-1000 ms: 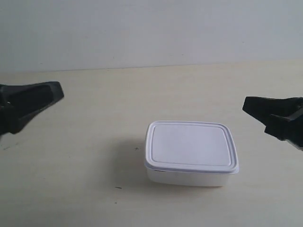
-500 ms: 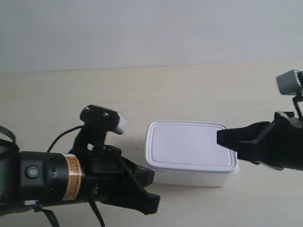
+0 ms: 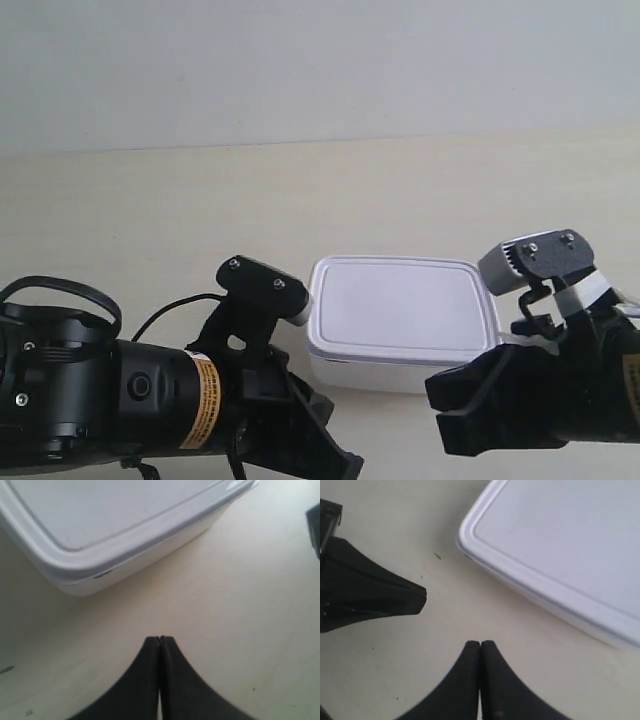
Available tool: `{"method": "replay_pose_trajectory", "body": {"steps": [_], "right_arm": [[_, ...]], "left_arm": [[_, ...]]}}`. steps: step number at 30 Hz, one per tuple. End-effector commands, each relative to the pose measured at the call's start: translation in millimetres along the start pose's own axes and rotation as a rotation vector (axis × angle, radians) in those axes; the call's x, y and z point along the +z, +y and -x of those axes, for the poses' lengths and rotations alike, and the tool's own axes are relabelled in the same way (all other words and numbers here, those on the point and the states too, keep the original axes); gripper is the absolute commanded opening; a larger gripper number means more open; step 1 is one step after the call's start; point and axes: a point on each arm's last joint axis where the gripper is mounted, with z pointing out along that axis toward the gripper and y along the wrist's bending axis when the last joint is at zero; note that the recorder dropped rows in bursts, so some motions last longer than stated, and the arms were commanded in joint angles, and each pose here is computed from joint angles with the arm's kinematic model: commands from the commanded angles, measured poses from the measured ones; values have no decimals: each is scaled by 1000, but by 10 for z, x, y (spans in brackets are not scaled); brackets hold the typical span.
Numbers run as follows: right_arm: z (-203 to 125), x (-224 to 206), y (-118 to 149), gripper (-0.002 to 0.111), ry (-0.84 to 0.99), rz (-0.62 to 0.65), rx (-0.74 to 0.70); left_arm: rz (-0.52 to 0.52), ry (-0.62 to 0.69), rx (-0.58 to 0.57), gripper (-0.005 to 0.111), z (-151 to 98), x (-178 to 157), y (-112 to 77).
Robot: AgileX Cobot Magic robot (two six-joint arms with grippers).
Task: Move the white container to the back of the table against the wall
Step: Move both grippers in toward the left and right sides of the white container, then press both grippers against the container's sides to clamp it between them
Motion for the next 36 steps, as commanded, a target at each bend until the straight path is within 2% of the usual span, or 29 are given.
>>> {"method": "replay_pose_trajectory", "body": {"steps": [1, 15, 21, 26, 32, 36], "right_arm": [[-30, 85, 20, 0, 32, -35, 1], [-117, 292, -84, 0, 87, -187, 0], [-162, 377, -174, 0, 119, -254, 4], [-159, 404, -274, 0, 105, -351, 0], [-151, 432, -300, 0, 108, -374, -1], [-83, 441, -283, 0, 88, -369, -3]], "left_arm": [[22, 17, -21, 0, -6, 4, 3], [32, 69, 53, 0, 54, 355, -101], [-48, 11, 52, 0, 110, 357, -177], [-50, 3, 146, 0, 130, 356, -178], [-30, 1, 155, 0, 204, 395, -181], [13, 27, 142, 0, 228, 492, -93]]}}
